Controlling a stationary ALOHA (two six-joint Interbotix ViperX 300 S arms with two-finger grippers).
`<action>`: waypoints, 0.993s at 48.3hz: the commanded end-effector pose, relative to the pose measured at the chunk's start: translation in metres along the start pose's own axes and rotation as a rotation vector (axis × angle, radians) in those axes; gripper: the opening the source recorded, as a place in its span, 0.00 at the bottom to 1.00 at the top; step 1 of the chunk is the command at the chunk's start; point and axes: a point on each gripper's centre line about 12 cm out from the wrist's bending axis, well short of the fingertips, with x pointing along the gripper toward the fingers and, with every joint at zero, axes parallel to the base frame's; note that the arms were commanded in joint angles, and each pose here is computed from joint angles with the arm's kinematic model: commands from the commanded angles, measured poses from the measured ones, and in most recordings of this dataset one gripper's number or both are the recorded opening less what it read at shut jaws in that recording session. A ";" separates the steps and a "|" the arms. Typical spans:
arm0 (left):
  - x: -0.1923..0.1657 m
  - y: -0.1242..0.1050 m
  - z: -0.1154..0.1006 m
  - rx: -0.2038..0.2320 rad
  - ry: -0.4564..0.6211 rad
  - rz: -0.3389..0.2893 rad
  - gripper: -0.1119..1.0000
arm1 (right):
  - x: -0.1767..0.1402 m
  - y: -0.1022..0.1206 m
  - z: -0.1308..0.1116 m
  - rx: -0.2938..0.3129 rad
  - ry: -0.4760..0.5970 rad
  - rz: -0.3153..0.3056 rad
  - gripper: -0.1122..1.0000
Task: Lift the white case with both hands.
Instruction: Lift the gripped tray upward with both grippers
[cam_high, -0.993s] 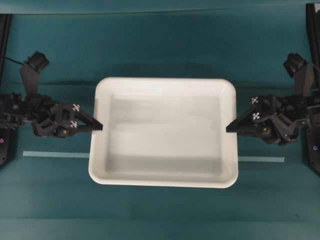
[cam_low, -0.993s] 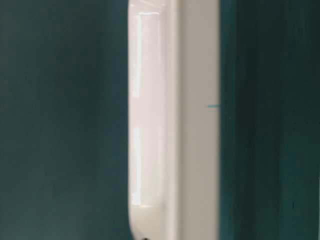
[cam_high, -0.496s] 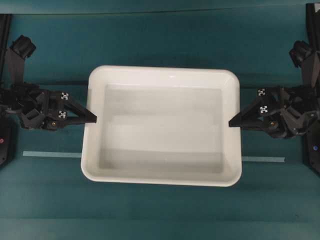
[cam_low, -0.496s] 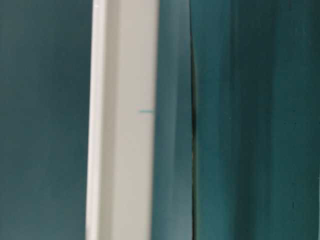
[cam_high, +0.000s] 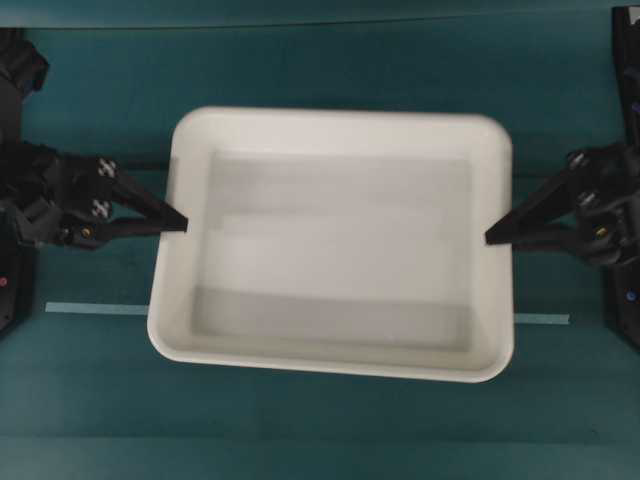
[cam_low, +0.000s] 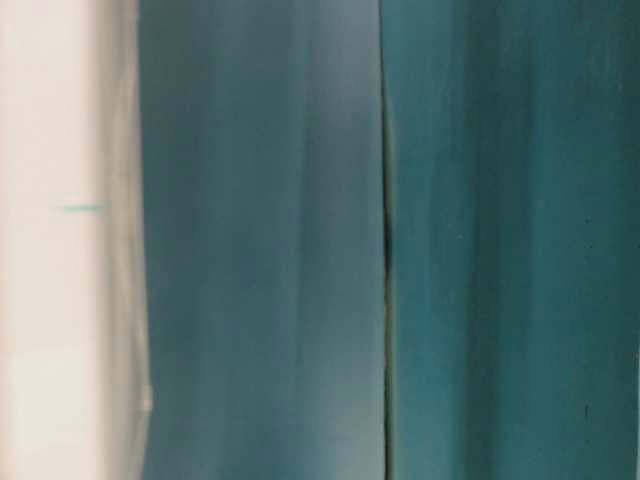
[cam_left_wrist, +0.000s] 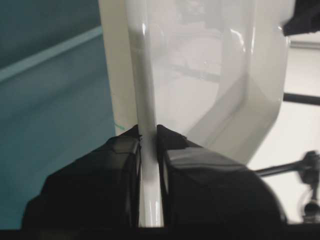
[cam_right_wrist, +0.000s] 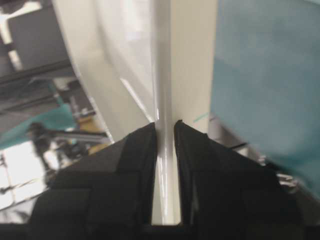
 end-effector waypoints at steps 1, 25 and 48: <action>-0.004 -0.038 0.003 -0.013 -0.005 -0.101 0.16 | -0.005 0.028 0.007 0.003 -0.030 0.059 0.20; -0.026 -0.090 0.014 -0.014 -0.027 -0.151 0.15 | -0.026 0.051 0.010 -0.004 -0.043 0.091 0.20; -0.031 -0.104 0.017 -0.017 -0.037 -0.184 0.15 | -0.036 0.078 0.009 -0.017 -0.045 0.131 0.20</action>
